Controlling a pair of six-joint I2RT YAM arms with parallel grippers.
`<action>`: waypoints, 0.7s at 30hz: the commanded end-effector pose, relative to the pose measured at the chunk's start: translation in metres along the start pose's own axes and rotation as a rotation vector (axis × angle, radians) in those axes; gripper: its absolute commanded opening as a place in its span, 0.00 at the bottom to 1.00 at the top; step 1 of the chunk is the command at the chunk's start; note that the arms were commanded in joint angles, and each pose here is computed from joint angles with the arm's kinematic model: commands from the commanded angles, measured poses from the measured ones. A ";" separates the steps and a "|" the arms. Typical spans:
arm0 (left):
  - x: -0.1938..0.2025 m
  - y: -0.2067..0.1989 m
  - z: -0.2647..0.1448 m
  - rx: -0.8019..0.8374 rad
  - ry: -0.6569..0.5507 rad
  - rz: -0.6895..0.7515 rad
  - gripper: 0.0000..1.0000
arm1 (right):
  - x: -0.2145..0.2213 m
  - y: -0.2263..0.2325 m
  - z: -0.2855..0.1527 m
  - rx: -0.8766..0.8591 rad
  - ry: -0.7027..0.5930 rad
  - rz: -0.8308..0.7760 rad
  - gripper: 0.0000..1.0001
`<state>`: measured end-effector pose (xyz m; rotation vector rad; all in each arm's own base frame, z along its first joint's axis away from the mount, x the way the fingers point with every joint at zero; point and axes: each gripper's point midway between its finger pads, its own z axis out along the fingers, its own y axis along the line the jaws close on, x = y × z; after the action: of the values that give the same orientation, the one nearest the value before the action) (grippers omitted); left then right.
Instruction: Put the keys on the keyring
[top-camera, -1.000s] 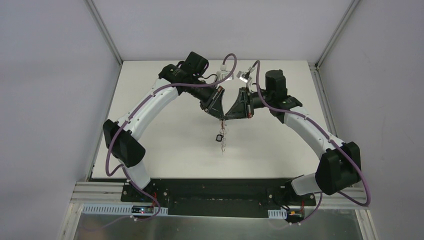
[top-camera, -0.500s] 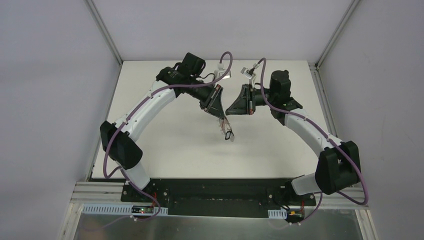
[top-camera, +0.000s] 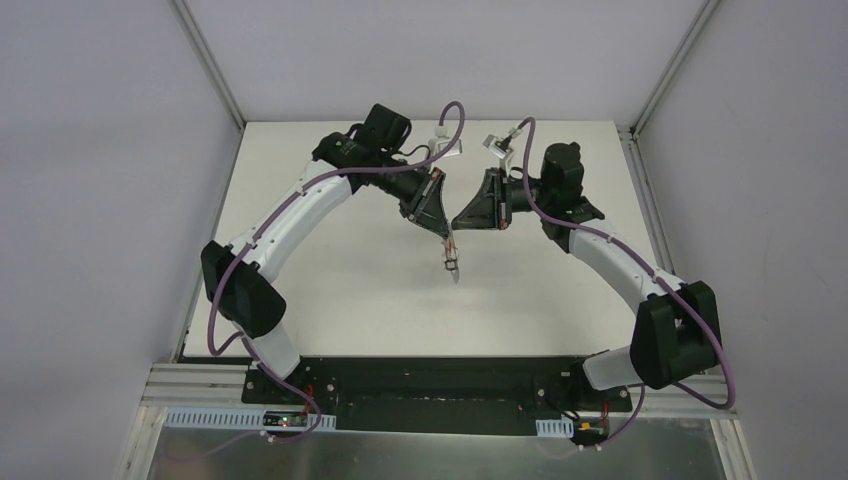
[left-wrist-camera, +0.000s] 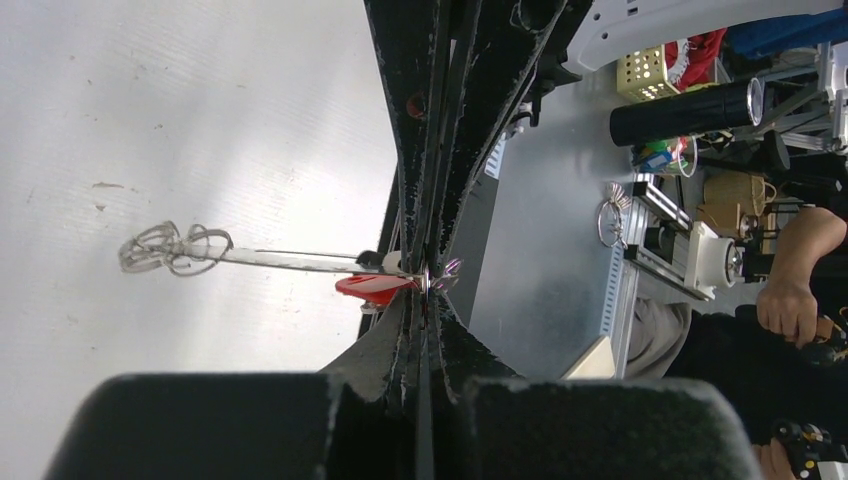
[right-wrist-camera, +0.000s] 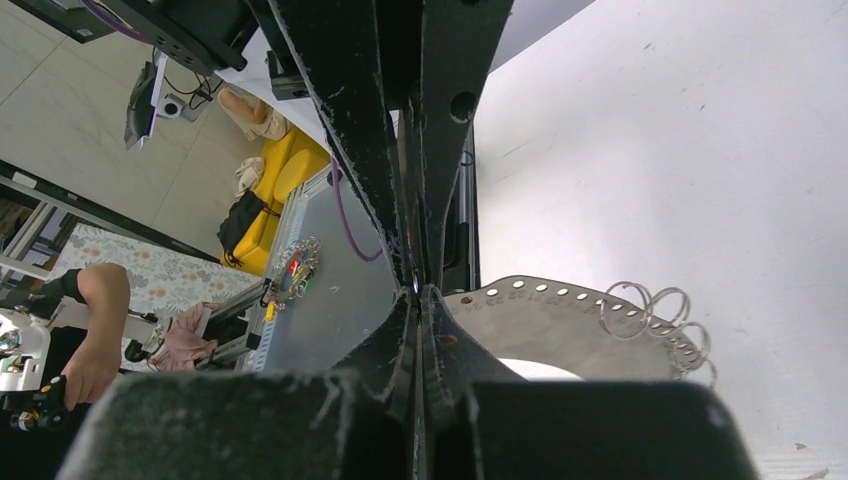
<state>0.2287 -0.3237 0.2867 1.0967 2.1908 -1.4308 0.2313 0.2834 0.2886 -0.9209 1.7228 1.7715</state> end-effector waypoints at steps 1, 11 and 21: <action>-0.012 -0.012 -0.011 0.021 -0.026 0.029 0.00 | -0.002 0.016 -0.005 -0.045 0.007 -0.096 0.02; 0.016 -0.009 -0.022 -0.070 0.171 0.017 0.00 | 0.001 0.019 -0.009 -0.020 0.042 -0.153 0.28; 0.026 -0.021 -0.017 -0.029 0.248 -0.065 0.00 | 0.003 0.014 -0.001 -0.024 0.038 -0.113 0.45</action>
<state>0.2176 -0.3031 0.2762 1.2264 2.4389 -1.2955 0.2215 0.2770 0.2761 -0.9942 1.7345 1.7281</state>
